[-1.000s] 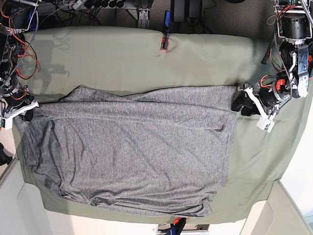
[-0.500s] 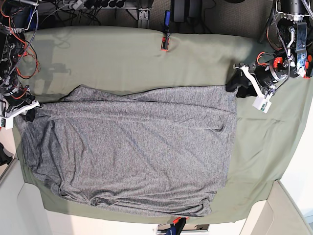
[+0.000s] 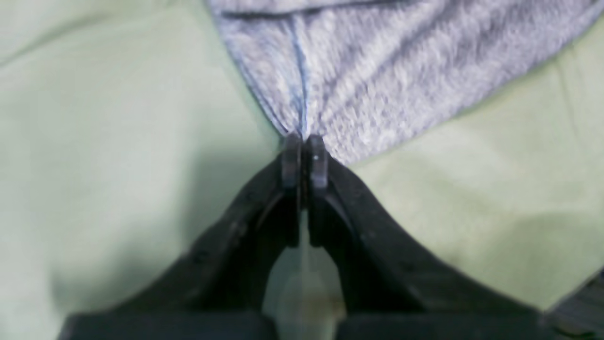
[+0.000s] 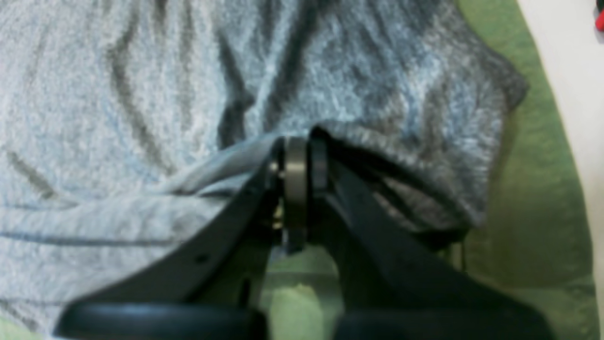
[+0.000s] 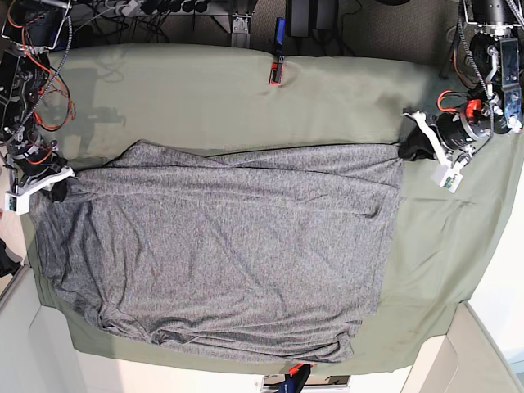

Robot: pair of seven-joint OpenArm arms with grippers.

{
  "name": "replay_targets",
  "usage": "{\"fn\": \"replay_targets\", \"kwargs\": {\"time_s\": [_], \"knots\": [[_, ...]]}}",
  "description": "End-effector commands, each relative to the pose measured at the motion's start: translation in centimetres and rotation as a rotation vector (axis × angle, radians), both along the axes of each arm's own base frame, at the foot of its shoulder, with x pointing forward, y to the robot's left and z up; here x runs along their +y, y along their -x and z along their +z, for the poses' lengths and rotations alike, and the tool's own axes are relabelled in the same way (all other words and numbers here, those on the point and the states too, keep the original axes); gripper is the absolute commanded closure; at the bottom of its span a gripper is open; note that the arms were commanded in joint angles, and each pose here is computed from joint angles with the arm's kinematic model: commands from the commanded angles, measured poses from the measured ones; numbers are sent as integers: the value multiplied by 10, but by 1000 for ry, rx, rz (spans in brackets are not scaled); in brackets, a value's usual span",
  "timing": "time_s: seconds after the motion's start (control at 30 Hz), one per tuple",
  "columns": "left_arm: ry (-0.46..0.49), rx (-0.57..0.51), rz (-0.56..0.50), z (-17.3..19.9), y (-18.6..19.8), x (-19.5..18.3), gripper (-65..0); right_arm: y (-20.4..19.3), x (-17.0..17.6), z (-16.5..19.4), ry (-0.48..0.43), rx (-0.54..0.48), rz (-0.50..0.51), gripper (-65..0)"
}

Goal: Fold the T-shirt properly
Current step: 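Drag the held collar edge toward the hem with both grippers, then lower the edge onto the shirt and open both grippers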

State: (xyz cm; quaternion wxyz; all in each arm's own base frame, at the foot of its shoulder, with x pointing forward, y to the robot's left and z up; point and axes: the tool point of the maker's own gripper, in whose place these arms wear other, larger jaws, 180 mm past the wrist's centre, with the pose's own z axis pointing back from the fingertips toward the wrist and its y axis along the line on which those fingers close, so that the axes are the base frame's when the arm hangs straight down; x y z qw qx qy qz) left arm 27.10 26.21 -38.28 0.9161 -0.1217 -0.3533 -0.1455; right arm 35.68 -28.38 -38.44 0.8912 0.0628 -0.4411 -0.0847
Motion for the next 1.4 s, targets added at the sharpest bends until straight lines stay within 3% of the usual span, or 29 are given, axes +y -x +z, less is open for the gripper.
{"fn": "replay_targets", "kwargs": {"time_s": [0.0,0.3,0.57,0.8,1.13,1.37], "knots": [[-2,-80,-2,28,-15,9,0,-12,-9,25,17,-72,-6,0],[-31,-196,-11,69,-37,23,0,-18,-17,46,-8,-128,-29,0],[-75,-279,-28,99,-66,27,0,-26,-21,52,29,-136,-30,0],[-164,-284,-110,85,-99,12,0,-27,-23,55,53,-149,-33,0],[-135,-227,-83,71,-152,20,0,-38,-32,49,72,-140,-50,0],[-109,-195,-36,51,-169,27,0,-63,-30,43,14,-129,-40,0]]}}
